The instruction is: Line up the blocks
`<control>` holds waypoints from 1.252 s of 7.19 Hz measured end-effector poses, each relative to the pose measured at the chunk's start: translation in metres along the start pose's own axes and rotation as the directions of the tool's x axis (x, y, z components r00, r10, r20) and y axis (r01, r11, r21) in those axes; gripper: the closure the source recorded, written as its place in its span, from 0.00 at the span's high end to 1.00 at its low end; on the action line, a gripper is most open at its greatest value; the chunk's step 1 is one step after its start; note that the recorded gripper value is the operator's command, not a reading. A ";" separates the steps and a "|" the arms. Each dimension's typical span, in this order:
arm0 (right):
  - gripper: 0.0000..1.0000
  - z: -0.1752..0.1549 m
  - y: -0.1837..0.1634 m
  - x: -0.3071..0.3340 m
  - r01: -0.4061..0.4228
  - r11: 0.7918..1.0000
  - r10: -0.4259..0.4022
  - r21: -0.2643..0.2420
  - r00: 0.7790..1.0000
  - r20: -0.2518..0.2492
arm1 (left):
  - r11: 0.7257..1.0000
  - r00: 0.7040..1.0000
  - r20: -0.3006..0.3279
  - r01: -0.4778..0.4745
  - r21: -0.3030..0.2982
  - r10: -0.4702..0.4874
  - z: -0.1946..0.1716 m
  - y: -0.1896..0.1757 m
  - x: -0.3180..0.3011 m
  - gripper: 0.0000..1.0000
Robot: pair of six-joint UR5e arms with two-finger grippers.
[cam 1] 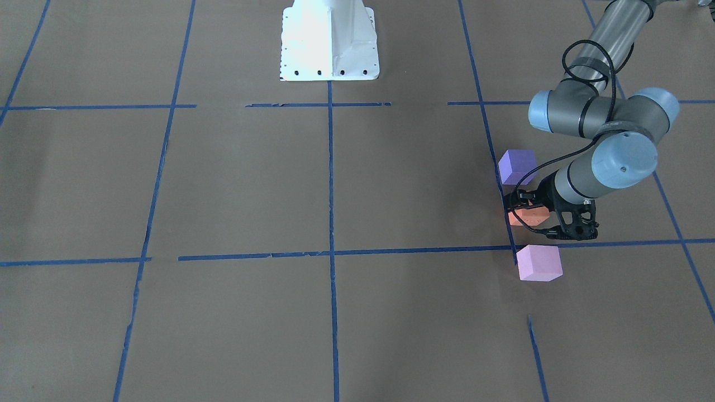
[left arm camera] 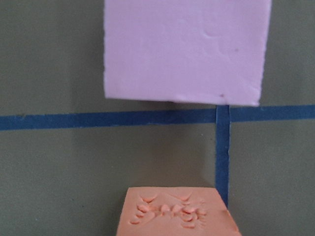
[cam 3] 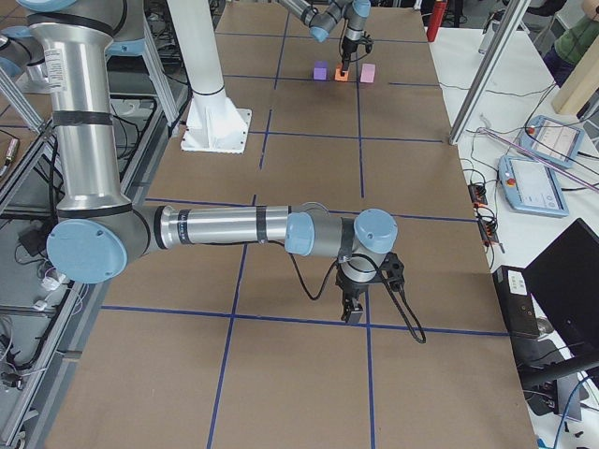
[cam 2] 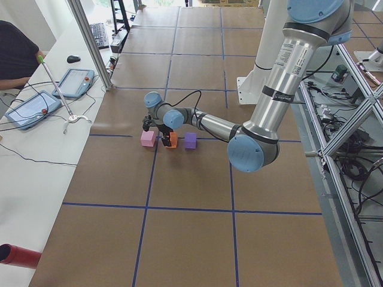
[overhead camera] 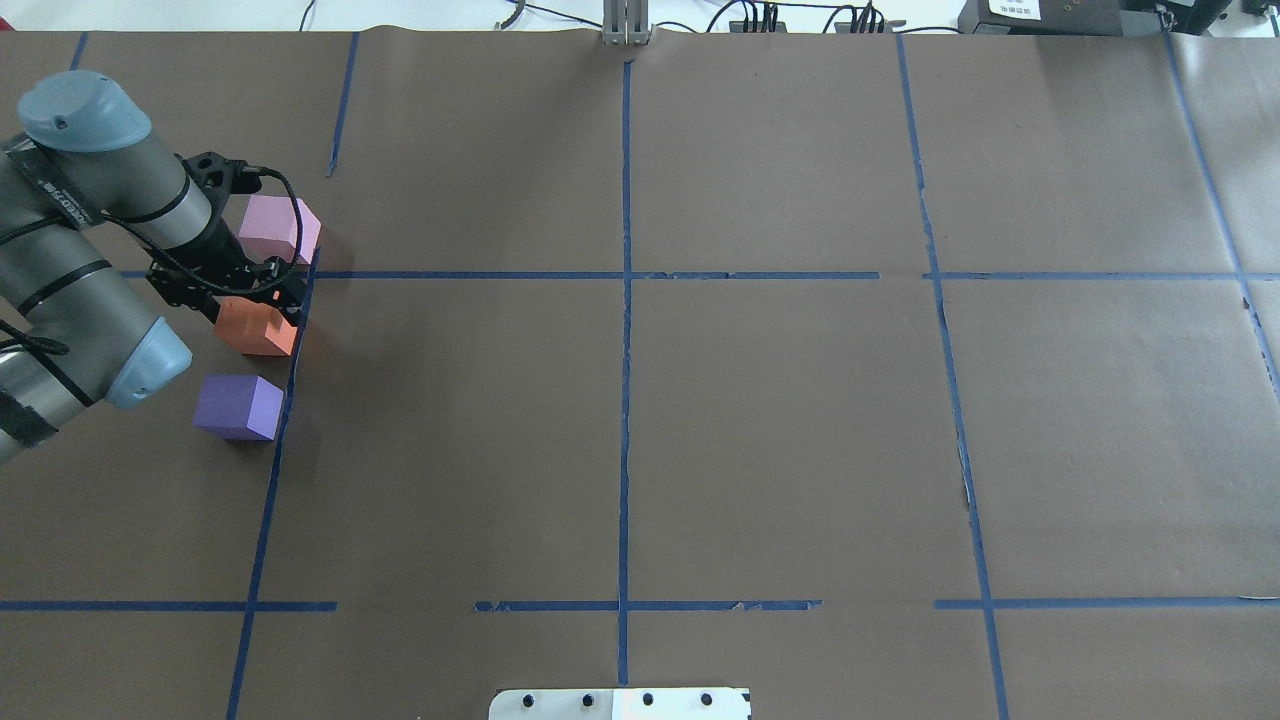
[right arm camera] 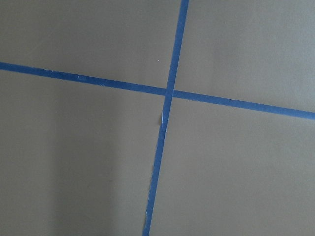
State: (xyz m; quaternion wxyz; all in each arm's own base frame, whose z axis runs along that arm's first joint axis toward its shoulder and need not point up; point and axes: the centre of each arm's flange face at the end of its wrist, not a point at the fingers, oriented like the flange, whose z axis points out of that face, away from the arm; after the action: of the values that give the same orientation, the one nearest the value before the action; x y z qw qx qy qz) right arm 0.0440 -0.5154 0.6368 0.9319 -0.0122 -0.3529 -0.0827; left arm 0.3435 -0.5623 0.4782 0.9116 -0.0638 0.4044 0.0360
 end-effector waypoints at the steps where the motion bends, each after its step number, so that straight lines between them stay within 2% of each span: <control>1: 1.00 0.000 0.000 0.000 0.000 1.000 0.000 0.000 1.000 0.000 | 1.000 1.000 -0.008 0.009 0.012 -0.009 -0.008 0.003 0.003 1.00; 5: 1.00 0.000 0.000 0.000 0.000 1.000 0.000 0.000 1.000 0.000 | 0.999 1.000 -0.023 0.004 0.039 -0.003 -0.034 0.014 0.009 1.00; 9: 1.00 0.000 0.000 0.000 0.000 1.000 0.000 0.000 1.000 0.000 | 0.991 1.000 0.019 0.021 0.129 -0.023 -0.122 0.008 -0.016 1.00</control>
State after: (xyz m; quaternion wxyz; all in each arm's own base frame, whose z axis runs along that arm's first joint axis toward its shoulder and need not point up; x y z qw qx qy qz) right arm 0.0440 -0.5154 0.6368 0.9319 -0.0123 -0.3529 -0.0828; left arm 0.2427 -0.5718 0.4086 0.9183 -0.0089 0.3957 0.0004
